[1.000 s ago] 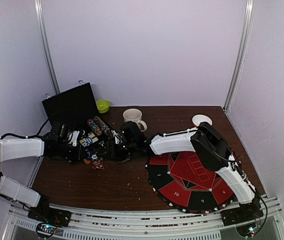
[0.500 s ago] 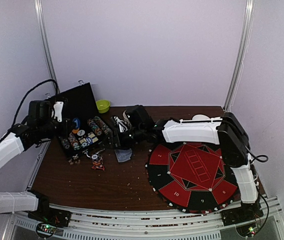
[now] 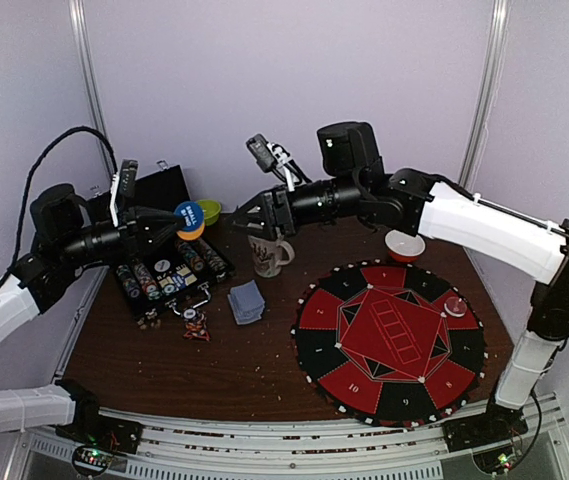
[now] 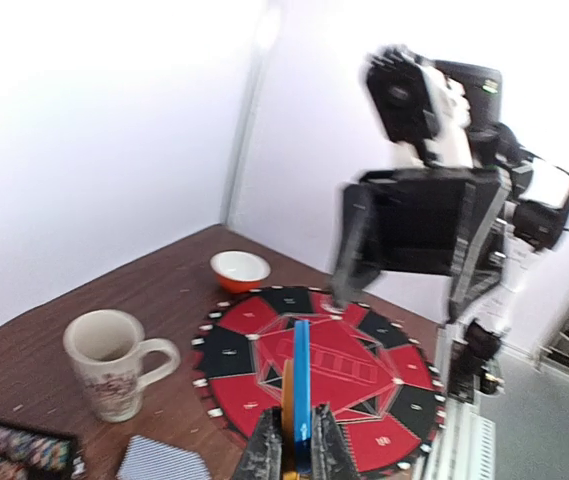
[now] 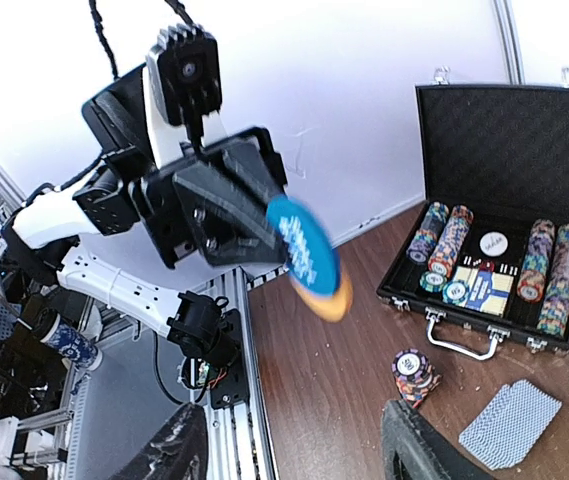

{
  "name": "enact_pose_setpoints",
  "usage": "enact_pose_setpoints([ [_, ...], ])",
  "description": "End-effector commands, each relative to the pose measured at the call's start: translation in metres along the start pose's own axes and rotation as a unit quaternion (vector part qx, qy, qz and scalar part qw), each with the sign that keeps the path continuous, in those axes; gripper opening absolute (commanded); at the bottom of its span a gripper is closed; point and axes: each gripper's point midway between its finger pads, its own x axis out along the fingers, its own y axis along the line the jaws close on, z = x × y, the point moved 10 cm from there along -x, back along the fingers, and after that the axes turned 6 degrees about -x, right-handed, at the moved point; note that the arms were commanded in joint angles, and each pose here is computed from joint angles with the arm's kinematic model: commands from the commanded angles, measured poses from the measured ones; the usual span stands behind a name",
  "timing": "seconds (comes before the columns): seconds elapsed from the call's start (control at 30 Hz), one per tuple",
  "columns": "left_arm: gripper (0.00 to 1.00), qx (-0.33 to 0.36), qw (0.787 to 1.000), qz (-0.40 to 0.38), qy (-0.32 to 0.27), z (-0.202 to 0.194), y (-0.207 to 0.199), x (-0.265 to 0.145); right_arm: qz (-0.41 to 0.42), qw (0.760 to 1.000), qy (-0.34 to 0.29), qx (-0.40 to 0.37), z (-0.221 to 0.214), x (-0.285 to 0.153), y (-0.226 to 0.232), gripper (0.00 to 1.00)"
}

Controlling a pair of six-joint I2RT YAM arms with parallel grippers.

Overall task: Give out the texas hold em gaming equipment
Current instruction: Pick up the big blind button from the center of the board, then pass from the left arm to the right

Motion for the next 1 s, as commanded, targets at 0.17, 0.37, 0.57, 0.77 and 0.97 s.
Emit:
enact_pose_setpoints([
  [0.17,0.00,0.038,0.989,-0.143,0.015,0.008,-0.027,0.021,0.024,0.999,-0.005,-0.033,0.007,0.013,0.002,0.57],
  [0.37,0.00,0.039,0.986,-0.158,0.026,0.005,-0.026,0.026,0.035,0.999,-0.001,-0.033,0.004,0.021,-0.002,0.55],
  [0.57,0.00,0.037,0.985,-0.165,0.038,0.002,-0.023,0.030,0.066,0.997,0.007,-0.026,0.001,0.031,-0.004,0.22],
  [0.77,0.00,0.040,0.985,-0.162,0.039,0.000,-0.023,0.030,0.082,0.996,0.011,-0.031,-0.005,0.031,-0.002,0.00],
  [0.97,0.45,0.052,0.988,-0.138,0.037,-0.013,-0.018,0.027,0.083,0.995,-0.020,-0.042,-0.004,0.016,0.002,0.00],
])
